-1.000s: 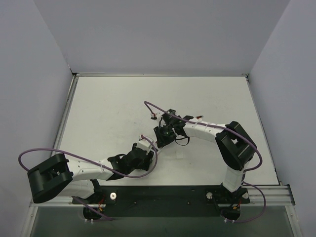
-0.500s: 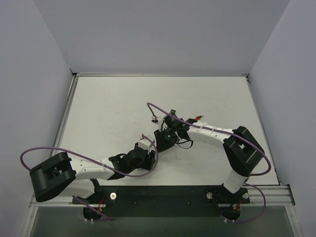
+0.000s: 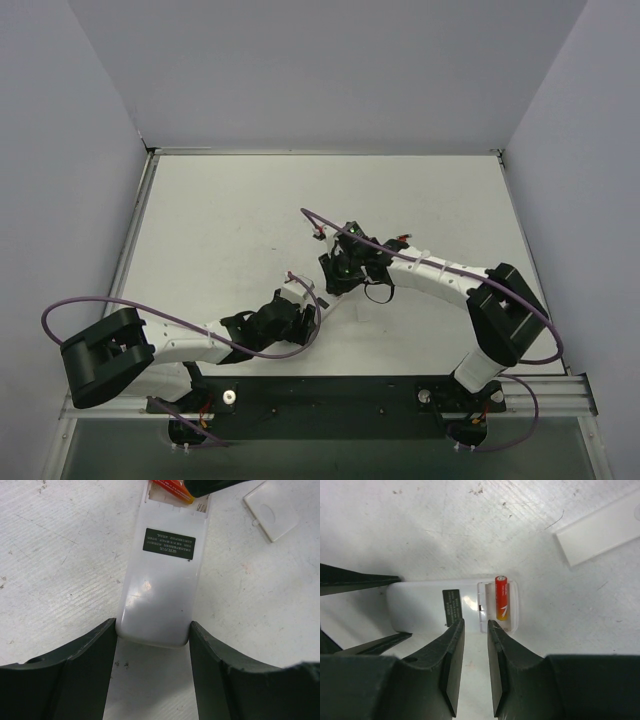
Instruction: Load the batteries into the remote control
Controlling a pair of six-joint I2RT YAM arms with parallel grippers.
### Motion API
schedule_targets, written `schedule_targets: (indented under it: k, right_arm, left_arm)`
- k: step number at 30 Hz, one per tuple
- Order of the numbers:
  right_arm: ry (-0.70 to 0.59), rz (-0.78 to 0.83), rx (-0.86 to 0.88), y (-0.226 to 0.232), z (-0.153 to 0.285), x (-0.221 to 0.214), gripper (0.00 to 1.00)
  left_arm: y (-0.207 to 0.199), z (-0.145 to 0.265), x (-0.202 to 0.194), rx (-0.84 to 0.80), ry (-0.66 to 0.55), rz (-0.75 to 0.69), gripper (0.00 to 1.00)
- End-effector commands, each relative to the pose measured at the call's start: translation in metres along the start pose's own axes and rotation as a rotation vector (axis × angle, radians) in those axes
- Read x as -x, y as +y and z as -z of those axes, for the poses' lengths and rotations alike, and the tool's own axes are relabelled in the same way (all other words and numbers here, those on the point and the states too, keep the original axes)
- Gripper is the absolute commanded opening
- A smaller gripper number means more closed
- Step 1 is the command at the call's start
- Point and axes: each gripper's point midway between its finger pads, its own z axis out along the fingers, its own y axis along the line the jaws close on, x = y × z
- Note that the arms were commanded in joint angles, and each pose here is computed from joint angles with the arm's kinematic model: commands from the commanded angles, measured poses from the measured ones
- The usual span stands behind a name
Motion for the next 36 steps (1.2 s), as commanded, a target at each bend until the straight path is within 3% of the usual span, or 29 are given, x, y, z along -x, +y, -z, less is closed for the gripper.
schedule_targets:
  k: [1, 30, 36]
  right_arm:
    - [0.002, 0.08, -0.084, -0.011, -0.006, 0.01, 0.21]
    - [0.114, 0.076, -0.179, -0.027, -0.035, 0.011, 0.18]
    - [0.131, 0.079, -0.182, -0.028, -0.036, 0.006, 0.11]
  left_arm:
    - [0.001, 0.001, -0.023, -0.011, 0.086, 0.008, 0.0]
    - [0.0, 0.0, -0.025, -0.015, 0.092, 0.006, 0.0]
    - [0.0, 0.0, -0.025, -0.015, 0.092, 0.007, 0.0]
